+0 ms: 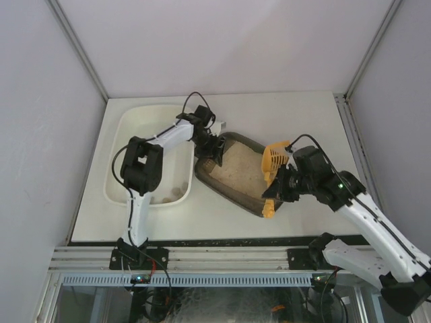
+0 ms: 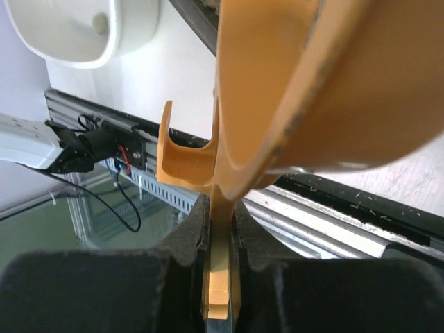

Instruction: Clean the litter box

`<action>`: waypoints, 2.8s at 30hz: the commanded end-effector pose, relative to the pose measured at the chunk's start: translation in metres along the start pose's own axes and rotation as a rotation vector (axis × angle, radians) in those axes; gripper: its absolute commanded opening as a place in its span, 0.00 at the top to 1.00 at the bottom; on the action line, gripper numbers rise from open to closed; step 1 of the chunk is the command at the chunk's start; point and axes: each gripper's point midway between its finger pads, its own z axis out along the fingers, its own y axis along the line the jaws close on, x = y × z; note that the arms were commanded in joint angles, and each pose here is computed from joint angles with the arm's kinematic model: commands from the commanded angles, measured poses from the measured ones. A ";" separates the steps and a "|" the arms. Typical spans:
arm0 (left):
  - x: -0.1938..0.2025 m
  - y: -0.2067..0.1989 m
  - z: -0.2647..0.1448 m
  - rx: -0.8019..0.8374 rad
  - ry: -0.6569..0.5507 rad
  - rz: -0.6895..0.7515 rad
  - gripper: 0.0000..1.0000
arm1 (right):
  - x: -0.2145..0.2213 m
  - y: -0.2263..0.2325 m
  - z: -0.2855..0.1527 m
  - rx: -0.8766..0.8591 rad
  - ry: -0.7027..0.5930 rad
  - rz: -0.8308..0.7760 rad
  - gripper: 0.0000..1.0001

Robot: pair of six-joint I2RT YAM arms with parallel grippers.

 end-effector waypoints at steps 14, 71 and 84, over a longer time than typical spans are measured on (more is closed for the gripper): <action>0.051 -0.089 -0.070 0.218 -0.096 0.015 0.00 | -0.006 0.024 0.051 -0.162 0.262 -0.149 1.00; 0.012 -0.145 -0.188 0.841 -0.179 0.166 0.22 | -0.005 0.091 0.053 -0.447 0.245 -0.281 1.00; 0.004 -0.150 -0.177 0.859 -0.154 0.147 0.73 | 0.013 0.096 0.060 -0.460 0.313 -0.293 1.00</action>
